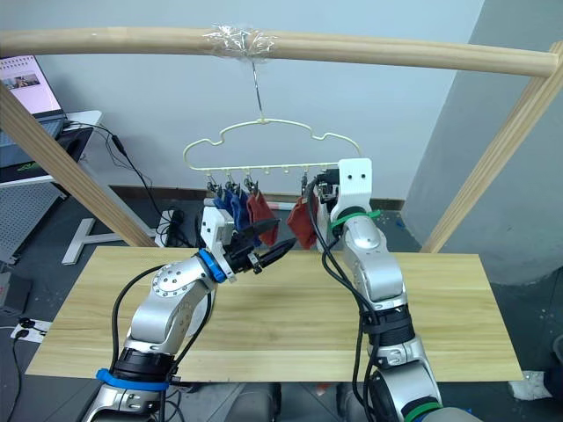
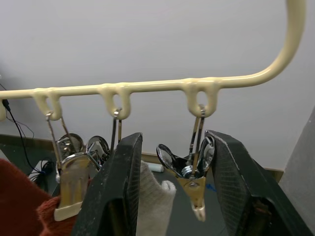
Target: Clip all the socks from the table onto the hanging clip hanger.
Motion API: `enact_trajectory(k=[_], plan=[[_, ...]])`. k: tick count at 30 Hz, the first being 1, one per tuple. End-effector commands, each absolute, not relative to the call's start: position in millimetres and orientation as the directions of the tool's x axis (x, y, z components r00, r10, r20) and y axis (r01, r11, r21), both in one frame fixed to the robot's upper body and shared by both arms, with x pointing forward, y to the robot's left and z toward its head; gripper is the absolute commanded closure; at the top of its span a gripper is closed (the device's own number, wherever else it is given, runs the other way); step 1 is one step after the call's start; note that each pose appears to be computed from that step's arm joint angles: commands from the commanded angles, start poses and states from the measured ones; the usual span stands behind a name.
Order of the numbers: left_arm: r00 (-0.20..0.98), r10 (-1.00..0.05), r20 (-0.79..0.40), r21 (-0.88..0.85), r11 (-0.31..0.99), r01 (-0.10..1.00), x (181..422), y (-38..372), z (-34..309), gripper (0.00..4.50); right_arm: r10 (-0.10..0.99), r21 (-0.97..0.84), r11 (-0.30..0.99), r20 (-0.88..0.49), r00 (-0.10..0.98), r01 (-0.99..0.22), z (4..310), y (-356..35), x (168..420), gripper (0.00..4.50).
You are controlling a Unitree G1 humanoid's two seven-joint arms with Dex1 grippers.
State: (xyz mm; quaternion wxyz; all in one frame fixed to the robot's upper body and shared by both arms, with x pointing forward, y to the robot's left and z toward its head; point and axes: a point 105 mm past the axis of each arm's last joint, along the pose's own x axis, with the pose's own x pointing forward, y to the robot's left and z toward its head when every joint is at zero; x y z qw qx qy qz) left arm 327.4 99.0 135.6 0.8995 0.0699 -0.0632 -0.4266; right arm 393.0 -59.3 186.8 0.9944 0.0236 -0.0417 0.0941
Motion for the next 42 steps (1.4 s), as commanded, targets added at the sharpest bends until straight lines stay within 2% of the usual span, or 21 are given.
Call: enact_trajectory(k=[1, 3, 6, 9, 12, 16, 19, 21, 22, 25, 27, 29, 31, 33, 39, 42], plan=[[0.617, -0.782, 0.091, 0.201, 0.621, 0.757, 324, 98, 147, 1.44, 0.187, 0.047, 0.979, 0.160, 0.969, -0.197, 207, -58, 393, 2.41], [0.618, -0.781, 0.092, 0.201, 0.622, 0.757, 324, 98, 148, 1.44, 0.188, 0.052, 0.979, 0.162, 0.969, -0.198, 208, -58, 394, 2.41], [0.619, -0.779, 0.099, 0.203, 0.625, 0.754, 323, 99, 150, 1.44, 0.193, 0.064, 0.977, 0.165, 0.967, -0.206, 209, -57, 395, 2.94], [0.617, -0.780, 0.102, 0.202, 0.624, 0.755, 323, 98, 150, 1.44, 0.190, 0.044, 0.979, 0.164, 0.968, -0.200, 207, -58, 396, 3.98], [0.613, -0.783, 0.106, 0.200, 0.621, 0.758, 322, 97, 151, 1.44, 0.181, 0.047, 0.980, 0.166, 0.969, -0.192, 207, -62, 396, 4.47], [0.613, -0.784, 0.095, 0.209, 0.618, 0.758, 318, 98, 146, 1.44, 0.194, 0.028, 0.979, 0.179, 0.964, -0.202, 209, -73, 392, 4.49], [0.665, -0.743, 0.072, 0.203, 0.664, 0.720, 323, 112, 137, 1.44, 0.272, 0.036, 0.959, 0.167, 0.948, -0.282, 207, -73, 387, 4.49], [0.732, -0.681, 0.020, 0.201, 0.720, 0.664, 329, 136, 121, 1.44, 0.335, -0.015, 0.942, 0.135, 0.932, -0.336, 205, -72, 383, 4.49], [0.774, -0.633, -0.028, 0.209, 0.753, 0.624, 332, 153, 109, 1.27, 0.366, -0.012, 0.930, 0.122, 0.922, -0.368, 205, -73, 379, 4.50], [0.850, -0.510, -0.130, 0.239, 0.816, 0.526, 335, 191, 85, 0.58, 0.403, -0.030, 0.915, 0.104, 0.909, -0.402, 206, -78, 372, 4.50], [0.864, -0.480, -0.148, 0.249, 0.828, 0.503, 336, 200, 80, 0.03, 0.407, -0.045, 0.913, 0.097, 0.908, -0.405, 206, -80, 370, 4.50], [0.896, -0.396, -0.201, 0.289, 0.850, 0.440, 338, 220, 70, 0.03, 0.407, -0.040, 0.914, 0.094, 0.909, -0.405, 208, -84, 368, 4.50], [0.917, -0.232, -0.324, 0.365, 0.864, 0.347, 342, 258, 49, 0.03, 0.416, -0.056, 0.909, 0.075, 0.906, -0.413, 209, -90, 364, 4.50], [0.919, -0.156, -0.361, 0.381, 0.875, 0.298, 346, 273, 40, 0.03, 0.395, -0.043, 0.918, 0.059, 0.917, -0.393, 206, -96, 363, 4.50], [0.895, -0.065, -0.442, 0.352, 0.905, 0.240, 356, 288, 15, 0.03, 0.363, -0.031, 0.932, 0.042, 0.931, -0.362, 206, -102, 363, 4.50], [0.841, -0.154, -0.518, 0.174, 0.944, 0.280, 354, 277, -4, 0.03, 0.356, -0.029, 0.934, 0.039, 0.934, -0.355, 207, -104, 364, 4.50]])
